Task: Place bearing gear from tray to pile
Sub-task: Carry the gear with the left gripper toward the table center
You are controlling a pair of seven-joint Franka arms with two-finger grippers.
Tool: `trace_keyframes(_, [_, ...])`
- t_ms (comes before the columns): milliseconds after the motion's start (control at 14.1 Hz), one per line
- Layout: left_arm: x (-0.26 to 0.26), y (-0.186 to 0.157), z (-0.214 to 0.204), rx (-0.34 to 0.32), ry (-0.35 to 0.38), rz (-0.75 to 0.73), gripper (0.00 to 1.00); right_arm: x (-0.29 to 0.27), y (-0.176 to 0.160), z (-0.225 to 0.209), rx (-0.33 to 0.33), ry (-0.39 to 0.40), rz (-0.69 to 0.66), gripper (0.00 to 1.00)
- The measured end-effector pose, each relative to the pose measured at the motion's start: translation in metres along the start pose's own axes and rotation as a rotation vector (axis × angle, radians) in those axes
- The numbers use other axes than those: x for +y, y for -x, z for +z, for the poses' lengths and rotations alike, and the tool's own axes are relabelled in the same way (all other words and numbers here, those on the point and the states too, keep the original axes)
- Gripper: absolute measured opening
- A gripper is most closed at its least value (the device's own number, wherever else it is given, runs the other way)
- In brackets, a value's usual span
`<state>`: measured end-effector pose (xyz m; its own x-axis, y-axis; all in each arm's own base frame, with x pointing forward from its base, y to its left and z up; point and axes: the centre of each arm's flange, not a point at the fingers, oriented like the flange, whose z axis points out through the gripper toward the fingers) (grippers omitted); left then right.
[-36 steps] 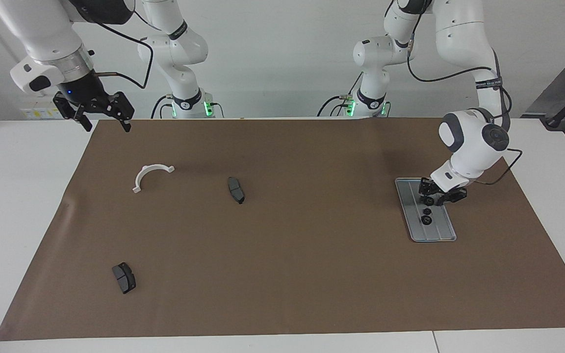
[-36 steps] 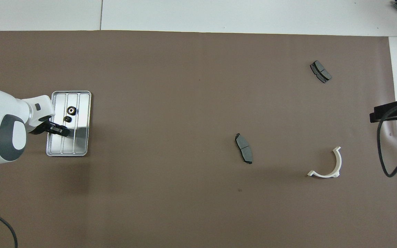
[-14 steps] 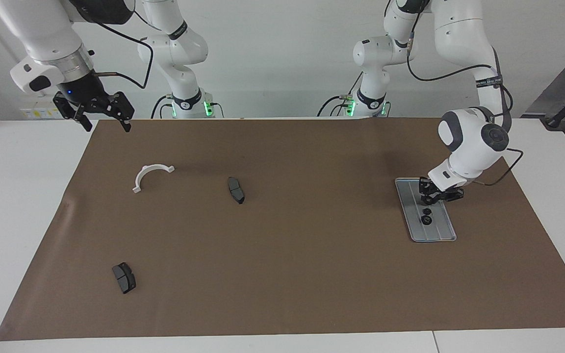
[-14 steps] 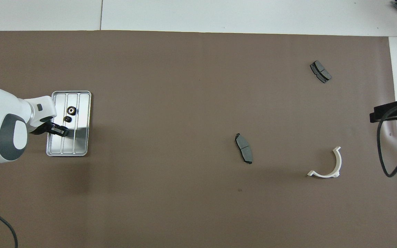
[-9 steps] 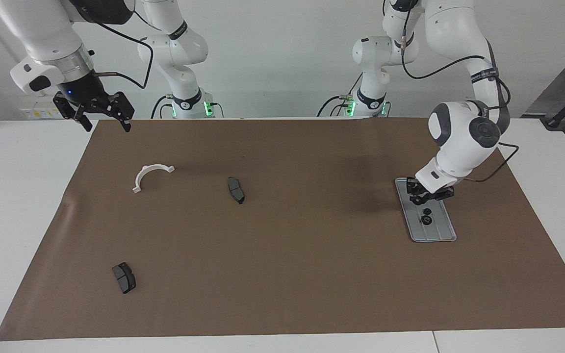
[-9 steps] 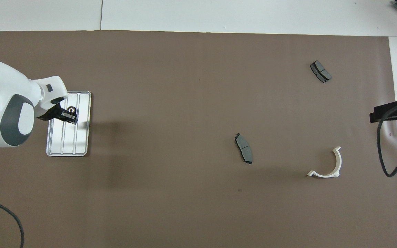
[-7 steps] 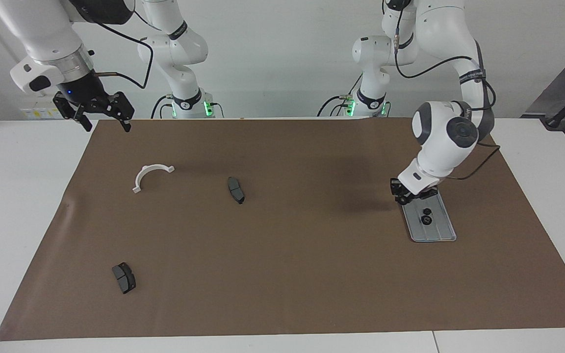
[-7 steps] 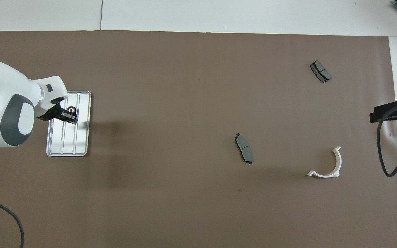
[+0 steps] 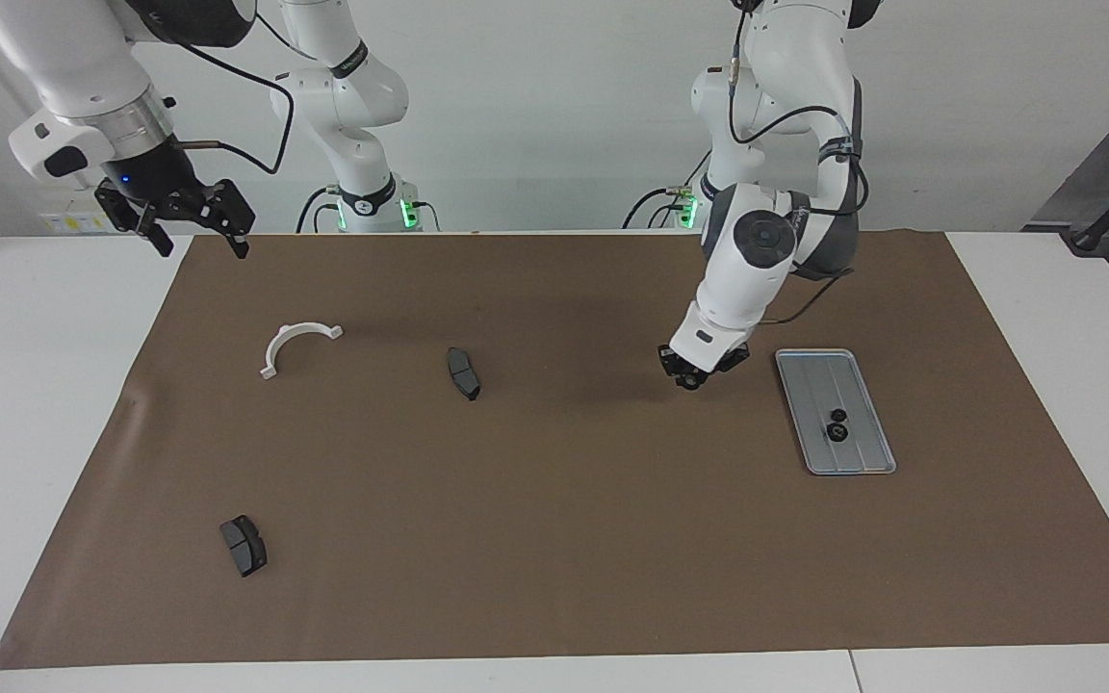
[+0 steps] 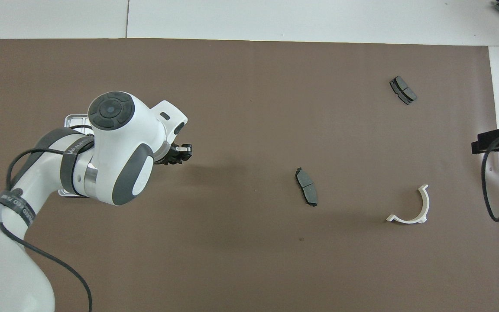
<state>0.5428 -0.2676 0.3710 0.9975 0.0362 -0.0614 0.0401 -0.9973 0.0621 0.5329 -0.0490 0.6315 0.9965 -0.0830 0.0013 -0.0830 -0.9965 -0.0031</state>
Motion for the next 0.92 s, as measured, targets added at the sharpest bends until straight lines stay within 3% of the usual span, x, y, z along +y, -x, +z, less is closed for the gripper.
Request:
trace_keyframes(213, [0.057,0.018,0.001,0.019,0.026,-0.045,0.35,0.004,0.0,0.0,0.001,0.0,0.008,1.0])
trace_keyframes(498, [0.136,0.015,0.014,0.033,0.055,-0.1,0.35,0.001,-0.001,0.0,0.005,0.0,0.001,1.0])
trace_keyframes(924, [0.169,0.007,0.028,0.027,0.06,-0.095,0.35,-0.004,-0.009,0.015,0.019,0.002,-0.007,1.0])
